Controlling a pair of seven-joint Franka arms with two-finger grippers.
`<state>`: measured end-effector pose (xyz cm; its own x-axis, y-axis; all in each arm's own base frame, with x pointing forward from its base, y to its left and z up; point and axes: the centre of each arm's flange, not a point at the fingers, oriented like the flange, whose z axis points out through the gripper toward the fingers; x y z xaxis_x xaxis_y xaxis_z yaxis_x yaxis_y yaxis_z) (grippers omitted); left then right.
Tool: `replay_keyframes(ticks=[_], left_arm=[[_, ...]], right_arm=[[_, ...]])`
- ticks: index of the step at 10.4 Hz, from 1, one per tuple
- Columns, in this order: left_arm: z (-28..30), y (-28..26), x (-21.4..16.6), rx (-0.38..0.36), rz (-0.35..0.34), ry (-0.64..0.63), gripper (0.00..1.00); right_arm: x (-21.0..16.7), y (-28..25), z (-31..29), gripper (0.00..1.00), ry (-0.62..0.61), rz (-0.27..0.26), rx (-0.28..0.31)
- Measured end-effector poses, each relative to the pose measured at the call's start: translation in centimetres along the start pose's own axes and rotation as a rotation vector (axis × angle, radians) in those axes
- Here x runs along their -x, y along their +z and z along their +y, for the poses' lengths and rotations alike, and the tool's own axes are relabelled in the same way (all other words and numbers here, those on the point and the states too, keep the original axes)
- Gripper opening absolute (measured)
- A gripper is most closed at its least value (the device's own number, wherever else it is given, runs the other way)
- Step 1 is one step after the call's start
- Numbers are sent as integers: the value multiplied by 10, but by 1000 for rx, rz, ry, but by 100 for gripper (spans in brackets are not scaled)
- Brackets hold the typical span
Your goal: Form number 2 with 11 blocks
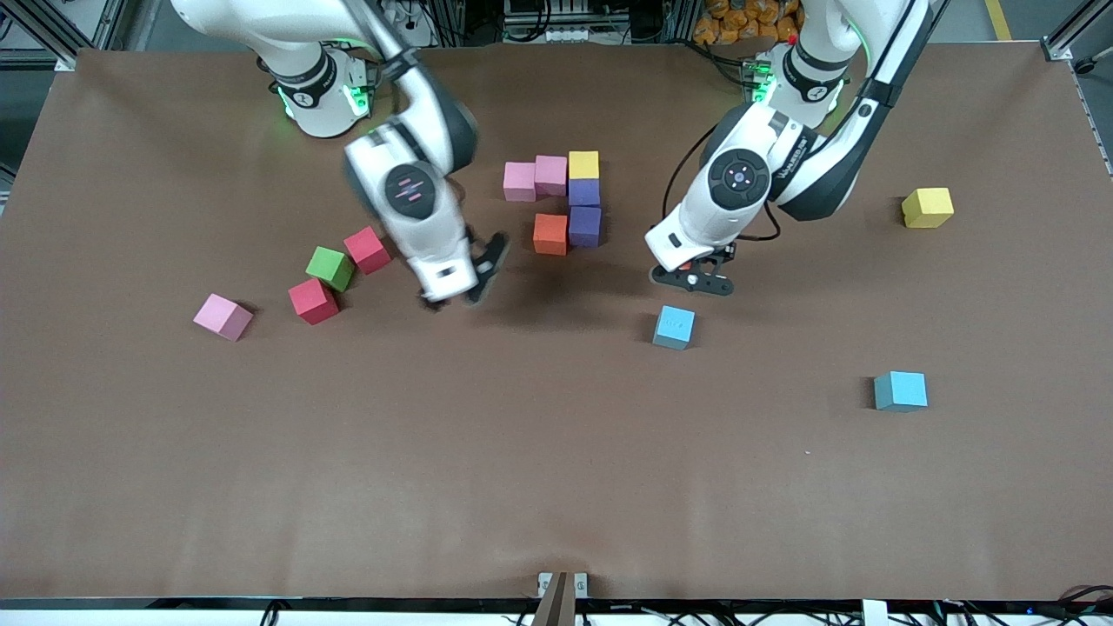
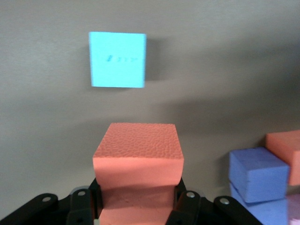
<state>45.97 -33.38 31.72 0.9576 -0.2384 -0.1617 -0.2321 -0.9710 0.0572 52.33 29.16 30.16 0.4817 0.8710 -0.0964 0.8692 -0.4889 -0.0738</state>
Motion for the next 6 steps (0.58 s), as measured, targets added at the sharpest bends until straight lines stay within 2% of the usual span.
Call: replay_keyframes(ticks=[3,6], left_arm=[[54,-22,10,20,45,92,57],[114,-39,27,30,88,207,57]], right_arm=[[82,-11,99,100,172,-30,-59],[150,-10,155,100,244,-31,-96]])
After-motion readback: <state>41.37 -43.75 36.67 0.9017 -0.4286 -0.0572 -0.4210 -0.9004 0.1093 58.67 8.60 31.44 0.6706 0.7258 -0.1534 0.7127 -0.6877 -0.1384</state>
